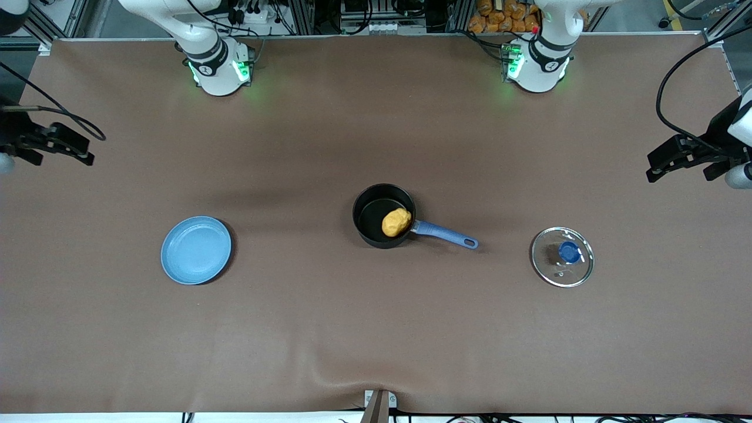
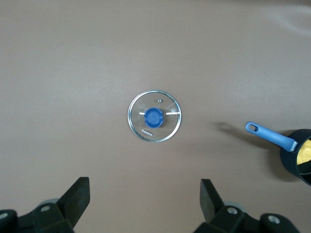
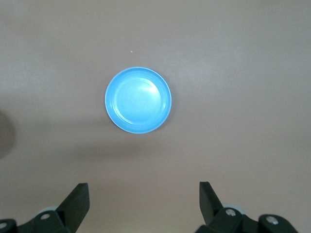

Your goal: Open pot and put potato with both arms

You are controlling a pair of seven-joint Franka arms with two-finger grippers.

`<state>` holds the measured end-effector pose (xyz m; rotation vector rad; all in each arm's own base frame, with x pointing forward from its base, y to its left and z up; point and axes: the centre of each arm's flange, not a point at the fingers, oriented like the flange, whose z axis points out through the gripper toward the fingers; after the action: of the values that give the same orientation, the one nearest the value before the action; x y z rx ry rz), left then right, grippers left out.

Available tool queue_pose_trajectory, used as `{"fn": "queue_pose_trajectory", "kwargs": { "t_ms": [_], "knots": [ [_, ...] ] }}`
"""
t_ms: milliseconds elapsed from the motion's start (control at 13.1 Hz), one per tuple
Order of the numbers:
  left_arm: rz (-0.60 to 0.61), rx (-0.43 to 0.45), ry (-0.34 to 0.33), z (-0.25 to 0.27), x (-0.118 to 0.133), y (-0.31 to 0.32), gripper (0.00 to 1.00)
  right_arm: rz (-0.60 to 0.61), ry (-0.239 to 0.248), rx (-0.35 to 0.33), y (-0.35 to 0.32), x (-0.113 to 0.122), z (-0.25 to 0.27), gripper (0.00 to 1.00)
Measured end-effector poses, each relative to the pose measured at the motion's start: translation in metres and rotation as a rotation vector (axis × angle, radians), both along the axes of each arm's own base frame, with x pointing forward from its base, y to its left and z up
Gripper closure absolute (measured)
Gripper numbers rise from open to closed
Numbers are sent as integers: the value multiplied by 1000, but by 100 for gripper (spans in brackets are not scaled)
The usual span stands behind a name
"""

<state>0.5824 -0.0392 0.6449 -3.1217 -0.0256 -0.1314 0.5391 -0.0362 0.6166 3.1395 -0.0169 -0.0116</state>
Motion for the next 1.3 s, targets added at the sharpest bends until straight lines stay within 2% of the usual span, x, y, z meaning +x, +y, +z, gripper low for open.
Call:
{"fn": "queue_pose_trajectory", "kwargs": {
  "t_ms": [306, 458, 688, 993, 1299],
  "knots": [
    [1, 3, 5, 6, -6, 0, 0, -1, 4, 0, -2, -1, 0, 0],
    [1, 8, 31, 13, -17, 0, 0, -2, 4, 0, -2, -1, 0, 0],
    [-2, 13, 35, 22, -30, -3, 0, -2, 4, 0, -2, -1, 0, 0],
    [-23, 28, 61, 14, -55, -17, 0, -2, 3, 0, -2, -1, 0, 0],
    [-32, 33, 56, 17, -72, -22, 0, -1, -3, 1, -2, -3, 3, 0]
  ]
}}
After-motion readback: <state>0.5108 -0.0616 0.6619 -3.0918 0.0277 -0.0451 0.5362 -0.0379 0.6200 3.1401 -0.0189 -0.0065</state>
